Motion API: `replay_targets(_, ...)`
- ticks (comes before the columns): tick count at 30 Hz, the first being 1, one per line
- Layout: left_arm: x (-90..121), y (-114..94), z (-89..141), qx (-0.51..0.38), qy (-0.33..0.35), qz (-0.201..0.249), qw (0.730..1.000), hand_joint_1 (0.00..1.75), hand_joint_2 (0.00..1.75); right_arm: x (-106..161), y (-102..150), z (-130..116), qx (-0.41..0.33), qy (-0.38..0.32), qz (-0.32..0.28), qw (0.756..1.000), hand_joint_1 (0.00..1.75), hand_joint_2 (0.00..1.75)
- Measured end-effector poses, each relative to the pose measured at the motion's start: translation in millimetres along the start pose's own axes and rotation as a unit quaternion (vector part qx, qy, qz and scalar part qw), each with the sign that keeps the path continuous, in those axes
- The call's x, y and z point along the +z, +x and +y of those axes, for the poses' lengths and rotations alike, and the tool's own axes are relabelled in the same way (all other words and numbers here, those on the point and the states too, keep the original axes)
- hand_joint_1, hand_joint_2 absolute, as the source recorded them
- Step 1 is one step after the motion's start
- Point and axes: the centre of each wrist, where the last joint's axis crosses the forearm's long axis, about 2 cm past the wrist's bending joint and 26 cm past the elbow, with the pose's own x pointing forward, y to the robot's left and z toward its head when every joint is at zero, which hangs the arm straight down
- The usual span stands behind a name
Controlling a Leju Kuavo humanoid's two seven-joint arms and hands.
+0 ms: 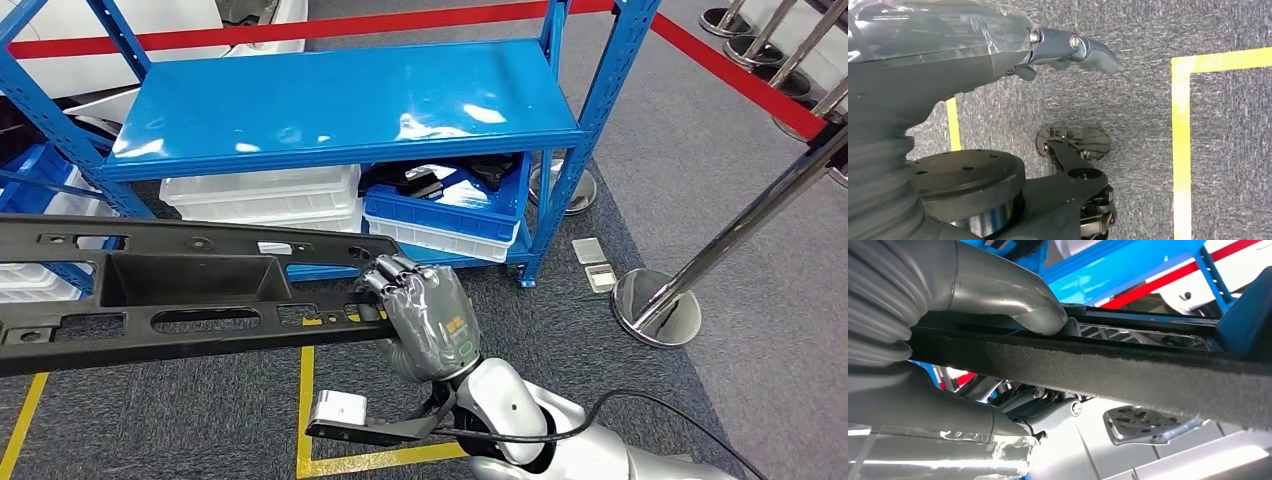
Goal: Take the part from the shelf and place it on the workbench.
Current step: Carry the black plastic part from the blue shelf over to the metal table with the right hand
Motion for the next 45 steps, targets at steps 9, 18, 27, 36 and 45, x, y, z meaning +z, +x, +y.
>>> replay_targets(9,-0.2,-0.5,0.9,-0.001,0.001,0.002,1.000,0.00,1.75,0.0,0.2,0.1,0.000,0.001,0.000,1.000,1.75,1.75)
replay_targets(18,-0.7,0.0,1.5,-0.003,0.002,0.006,1.000,0.00,1.75,-0.6,-0.2,-0.2,0.000,0.001,-0.003,1.000,1.75,1.75)
replay_targets(27,-0.7,0.4,0.8,-0.004,0.002,0.002,1.000,0.00,1.75,0.0,-0.3,0.4,0.001,0.005,-0.004,1.000,1.75,1.75)
replay_targets(36,-0.1,-1.0,1.1,-0.004,0.002,0.000,1.000,0.00,1.75,-3.1,-0.3,-0.6,-0.003,0.006,-0.009,1.000,1.75,1.75)
replay_targets(45,0.2,-1.6,1.2,-0.003,0.003,0.001,1.000,0.00,1.75,-4.6,0.7,-0.9,-0.005,0.005,-0.009,1.000,1.75,1.75)
